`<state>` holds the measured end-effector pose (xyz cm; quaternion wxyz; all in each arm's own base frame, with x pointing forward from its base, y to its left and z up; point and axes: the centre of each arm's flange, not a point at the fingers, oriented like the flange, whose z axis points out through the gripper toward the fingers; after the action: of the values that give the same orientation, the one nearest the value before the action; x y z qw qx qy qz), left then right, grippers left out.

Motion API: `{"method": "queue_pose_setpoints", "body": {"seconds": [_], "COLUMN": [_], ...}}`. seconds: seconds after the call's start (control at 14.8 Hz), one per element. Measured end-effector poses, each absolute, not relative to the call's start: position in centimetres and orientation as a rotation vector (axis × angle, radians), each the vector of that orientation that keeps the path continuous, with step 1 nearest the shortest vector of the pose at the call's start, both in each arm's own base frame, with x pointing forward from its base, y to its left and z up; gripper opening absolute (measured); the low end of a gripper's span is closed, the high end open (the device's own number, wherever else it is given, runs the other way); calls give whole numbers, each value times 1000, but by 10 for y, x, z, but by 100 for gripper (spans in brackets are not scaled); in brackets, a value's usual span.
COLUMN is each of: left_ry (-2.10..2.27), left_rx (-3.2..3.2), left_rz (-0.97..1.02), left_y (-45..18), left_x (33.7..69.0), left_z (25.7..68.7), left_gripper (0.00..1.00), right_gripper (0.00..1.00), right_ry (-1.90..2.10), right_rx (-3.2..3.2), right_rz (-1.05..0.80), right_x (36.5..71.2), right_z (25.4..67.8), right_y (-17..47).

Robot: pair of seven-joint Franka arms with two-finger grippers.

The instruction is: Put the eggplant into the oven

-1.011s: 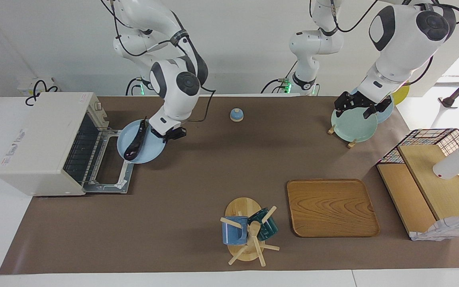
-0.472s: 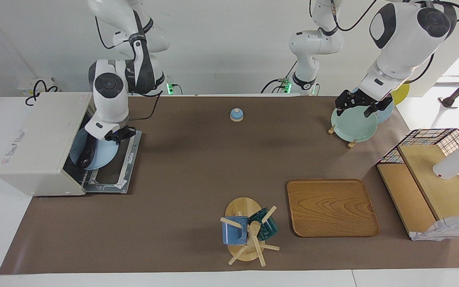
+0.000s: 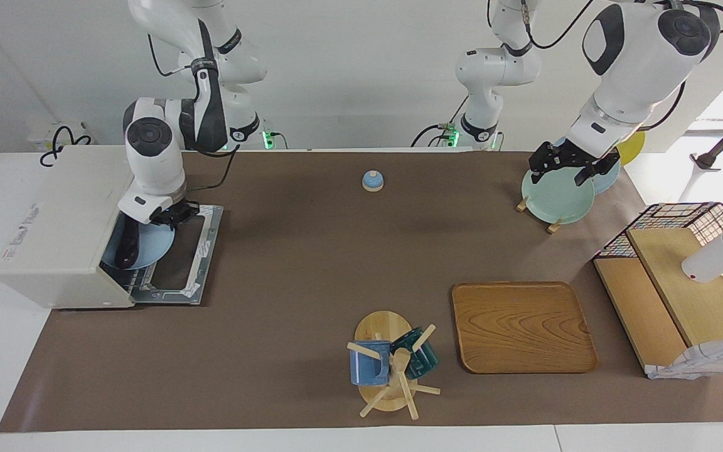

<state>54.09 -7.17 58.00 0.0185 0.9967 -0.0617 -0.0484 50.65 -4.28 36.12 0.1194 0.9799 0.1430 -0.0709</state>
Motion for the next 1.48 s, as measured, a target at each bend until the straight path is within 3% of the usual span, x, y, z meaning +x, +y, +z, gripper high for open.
{"method": "queue_pose_setpoints", "body": {"seconds": [0.34, 0.61, 0.88, 1.01, 1.21, 1.28, 1.48], "left_ry": [-184, -183, -183, -183, -183, -183, -183], "left_rx": [3095, 3096, 3096, 3096, 3096, 3096, 3096], "left_rz": [-146, -145, -145, -145, -145, -144, -144], "left_y": [-69, -69, -69, -69, -69, -69, -69], "left_x": [541, 541, 541, 541, 541, 541, 541], "left_z": [581, 582, 582, 582, 582, 582, 582], "left_gripper": [100, 100, 100, 100, 100, 100, 100], "right_gripper": [5, 46, 56, 44, 6, 1, 1], "right_ry": [423, 416, 437, 449, 439, 423, 346], "right_rx": [2865, 2867, 2853, 2875, 2913, 2920, 2937], "right_rz": [-199, -221, -236, -216, -133, -111, -66], "right_x": [500, 496, 502, 510, 518, 520, 530], "right_z": [362, 358, 378, 397, 404, 398, 355], "right_y": [-42, -45, -30, -9, 21, 36, 71]}}
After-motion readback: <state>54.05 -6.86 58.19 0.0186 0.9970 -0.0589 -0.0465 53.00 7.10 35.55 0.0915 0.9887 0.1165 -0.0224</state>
